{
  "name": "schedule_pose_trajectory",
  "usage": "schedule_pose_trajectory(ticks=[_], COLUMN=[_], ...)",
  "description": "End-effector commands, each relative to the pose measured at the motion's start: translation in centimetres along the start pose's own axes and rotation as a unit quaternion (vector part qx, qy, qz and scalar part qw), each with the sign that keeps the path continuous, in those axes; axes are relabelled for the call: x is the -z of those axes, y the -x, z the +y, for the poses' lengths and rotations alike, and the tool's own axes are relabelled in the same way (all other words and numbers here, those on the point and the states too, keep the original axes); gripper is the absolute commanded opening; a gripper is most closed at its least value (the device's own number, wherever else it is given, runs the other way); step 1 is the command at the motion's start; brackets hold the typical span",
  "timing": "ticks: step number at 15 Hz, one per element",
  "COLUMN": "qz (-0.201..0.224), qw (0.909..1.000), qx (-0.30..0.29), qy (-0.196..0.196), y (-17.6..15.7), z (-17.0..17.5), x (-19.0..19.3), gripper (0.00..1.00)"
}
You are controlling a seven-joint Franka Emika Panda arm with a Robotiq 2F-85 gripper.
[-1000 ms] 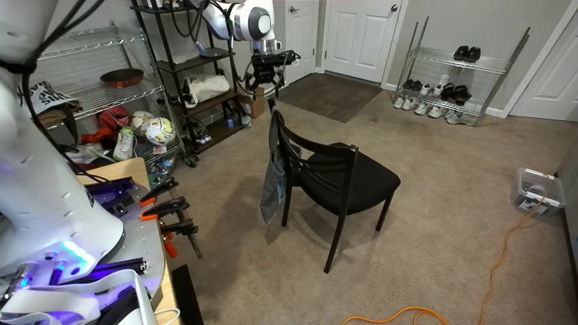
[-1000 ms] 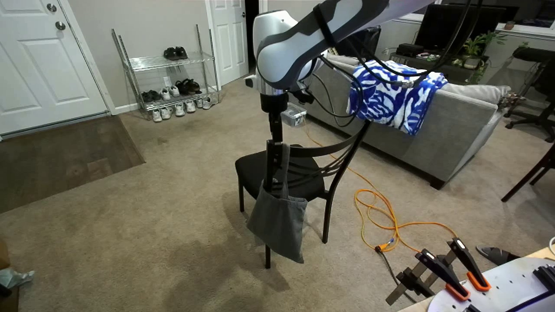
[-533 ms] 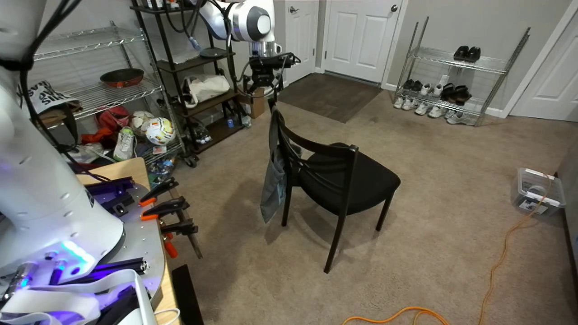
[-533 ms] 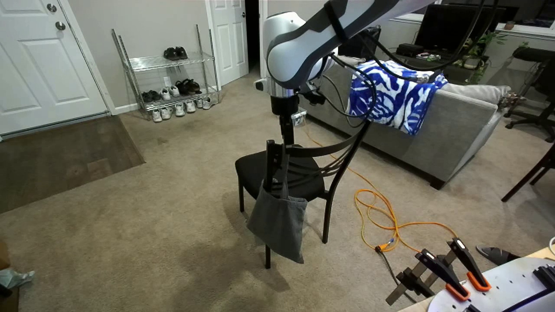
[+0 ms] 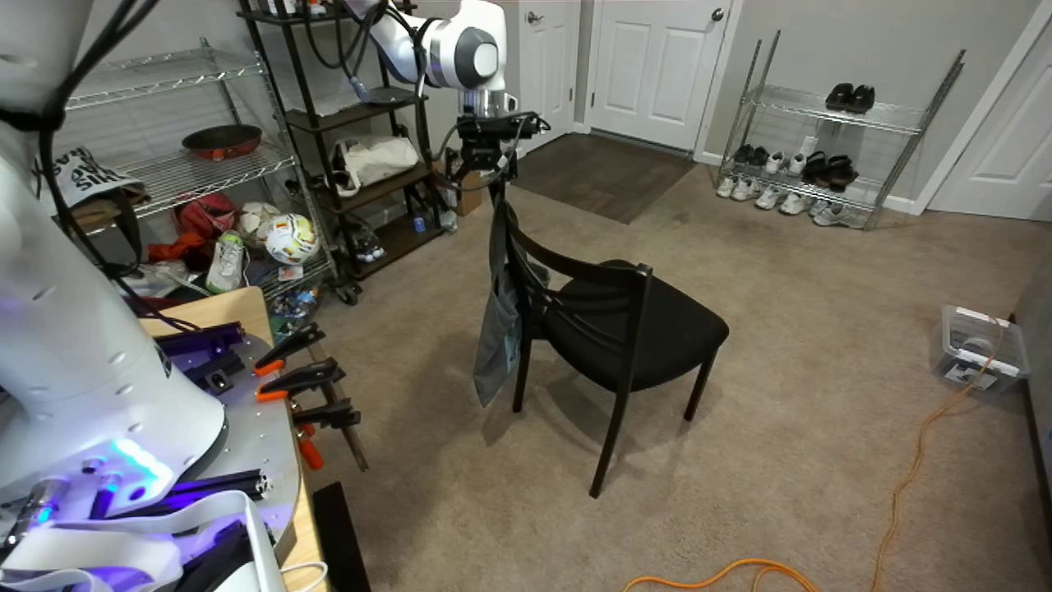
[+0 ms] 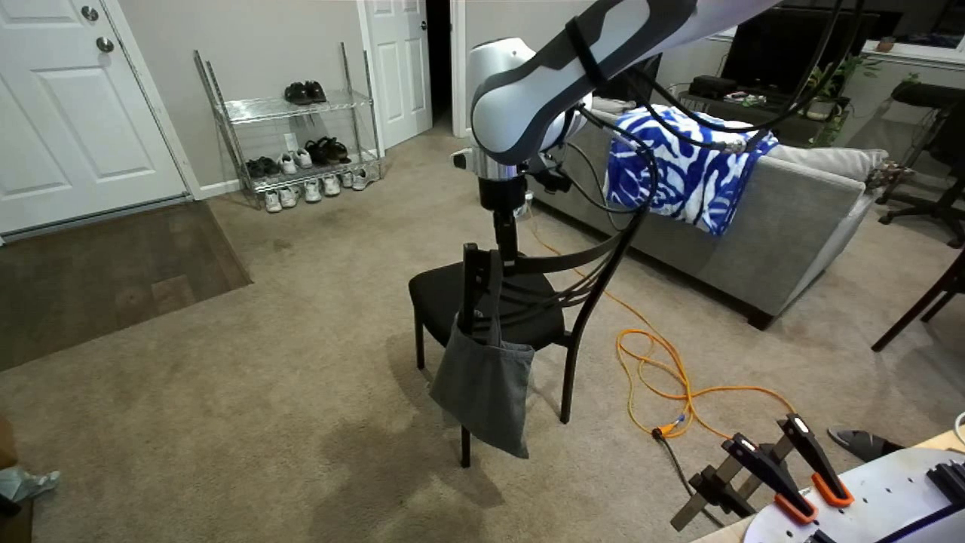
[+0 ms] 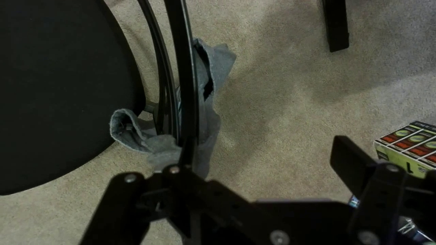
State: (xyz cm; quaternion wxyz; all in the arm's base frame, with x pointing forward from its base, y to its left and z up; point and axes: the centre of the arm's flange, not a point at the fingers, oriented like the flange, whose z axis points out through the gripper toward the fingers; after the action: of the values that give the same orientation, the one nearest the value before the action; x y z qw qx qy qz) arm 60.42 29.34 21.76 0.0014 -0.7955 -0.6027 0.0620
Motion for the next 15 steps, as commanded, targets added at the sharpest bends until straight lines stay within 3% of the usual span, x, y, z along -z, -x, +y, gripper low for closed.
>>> schedule_pose_trajectory(ticks=[1, 15], qz=[0.016, 0.014], qw=[0.9995, 0.9992], qx=[0.014, 0.007], qy=[0.025, 0.037], y=[0.6, 0.8], z=[-0.4, 1.0], x=[1.0, -0.1], gripper=[1.00, 1.00])
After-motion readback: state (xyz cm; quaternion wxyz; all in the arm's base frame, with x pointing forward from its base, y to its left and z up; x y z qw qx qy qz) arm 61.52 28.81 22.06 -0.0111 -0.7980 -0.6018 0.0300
